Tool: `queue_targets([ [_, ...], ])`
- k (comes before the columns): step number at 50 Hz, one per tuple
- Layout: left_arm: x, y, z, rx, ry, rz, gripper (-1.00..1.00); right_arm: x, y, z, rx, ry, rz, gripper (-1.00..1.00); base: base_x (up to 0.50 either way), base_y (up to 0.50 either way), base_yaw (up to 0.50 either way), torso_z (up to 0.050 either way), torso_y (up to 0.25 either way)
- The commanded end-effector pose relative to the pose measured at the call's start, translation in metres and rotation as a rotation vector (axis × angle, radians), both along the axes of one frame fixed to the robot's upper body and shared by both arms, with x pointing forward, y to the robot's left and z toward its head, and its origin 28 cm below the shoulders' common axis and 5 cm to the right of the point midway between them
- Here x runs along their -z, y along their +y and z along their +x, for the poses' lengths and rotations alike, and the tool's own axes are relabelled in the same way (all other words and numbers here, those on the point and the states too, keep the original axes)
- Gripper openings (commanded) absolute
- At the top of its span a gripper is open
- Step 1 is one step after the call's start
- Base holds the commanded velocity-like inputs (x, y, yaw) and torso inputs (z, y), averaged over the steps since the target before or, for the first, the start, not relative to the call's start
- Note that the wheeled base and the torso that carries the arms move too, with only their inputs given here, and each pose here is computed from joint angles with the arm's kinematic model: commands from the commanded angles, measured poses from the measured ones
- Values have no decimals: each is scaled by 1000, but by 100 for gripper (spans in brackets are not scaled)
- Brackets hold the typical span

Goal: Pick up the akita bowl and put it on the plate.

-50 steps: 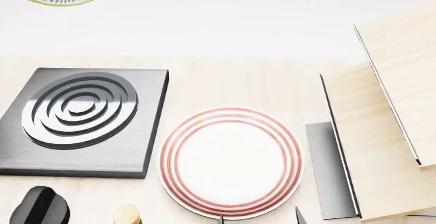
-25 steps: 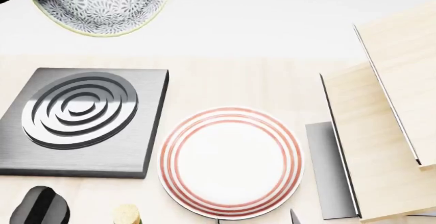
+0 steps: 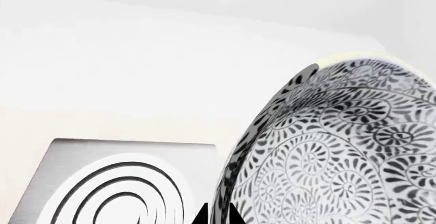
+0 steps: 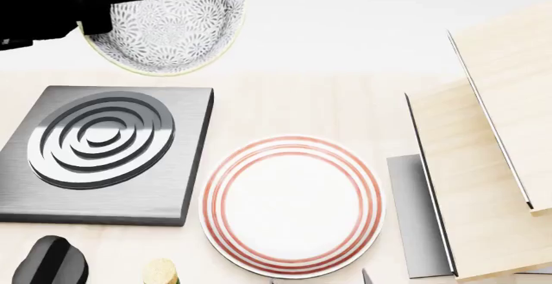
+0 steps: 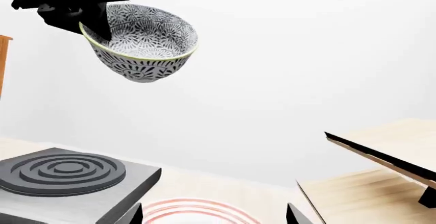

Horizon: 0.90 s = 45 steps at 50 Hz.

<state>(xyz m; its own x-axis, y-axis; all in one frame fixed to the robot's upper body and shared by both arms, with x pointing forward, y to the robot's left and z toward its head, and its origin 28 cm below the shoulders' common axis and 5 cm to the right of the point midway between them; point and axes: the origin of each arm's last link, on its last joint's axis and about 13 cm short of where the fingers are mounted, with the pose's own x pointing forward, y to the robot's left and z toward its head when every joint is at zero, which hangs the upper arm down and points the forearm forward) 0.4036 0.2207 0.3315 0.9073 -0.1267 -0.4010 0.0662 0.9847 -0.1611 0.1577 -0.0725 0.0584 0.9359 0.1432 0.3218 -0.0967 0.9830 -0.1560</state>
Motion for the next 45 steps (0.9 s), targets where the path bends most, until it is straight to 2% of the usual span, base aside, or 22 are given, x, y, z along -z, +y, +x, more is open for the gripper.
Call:
queue_targets([
  [1, 2, -16, 5, 30, 49, -107, -100, 3, 1, 0, -4, 10, 0, 100, 0, 0, 0, 0, 0],
  [6, 5, -22, 5, 53, 70, -107, -100, 4, 1, -1, -5, 9, -3, 100, 0, 0, 0, 0, 2],
  [7, 5, -22, 5, 47, 62, -86, -100, 4, 1, -1, -5, 10, -3, 100, 0, 0, 0, 0, 0],
  [12, 4, -27, 5, 66, 61, -110, -100, 3, 2, -2, -6, 7, -1, 100, 0, 0, 0, 0, 0],
  [16, 12, -32, 6, 66, 86, -134, -100, 5, 3, -1, -8, 10, -5, 100, 0, 0, 0, 0, 0],
  [19, 22, -36, 6, 75, 116, -131, -100, 4, 4, -2, -11, 7, -7, 100, 0, 0, 0, 0, 0],
  [20, 24, -37, 6, 76, 119, -106, -100, 4, 3, -2, -10, 8, -6, 100, 0, 0, 0, 0, 0],
  [23, 25, -43, 5, 83, 133, -144, -100, 5, 2, -1, -6, 9, -6, 100, 0, 0, 0, 0, 0],
  [28, 34, -48, 5, 89, 152, -143, -100, 5, 1, -1, -3, 9, -3, 100, 0, 0, 0, 0, 0],
  [29, 35, -49, 5, 97, 160, -178, -100, 5, 1, -1, -3, 9, -3, 100, 0, 0, 0, 0, 0],
  [36, 47, -52, 5, 100, 181, -163, -100, 4, 2, -2, -5, 8, -6, 100, 0, 0, 0, 0, 1],
  [45, 52, -55, 4, 115, 207, -190, -100, 3, 2, -3, -4, 6, -8, 100, 0, 0, 0, 0, 0],
])
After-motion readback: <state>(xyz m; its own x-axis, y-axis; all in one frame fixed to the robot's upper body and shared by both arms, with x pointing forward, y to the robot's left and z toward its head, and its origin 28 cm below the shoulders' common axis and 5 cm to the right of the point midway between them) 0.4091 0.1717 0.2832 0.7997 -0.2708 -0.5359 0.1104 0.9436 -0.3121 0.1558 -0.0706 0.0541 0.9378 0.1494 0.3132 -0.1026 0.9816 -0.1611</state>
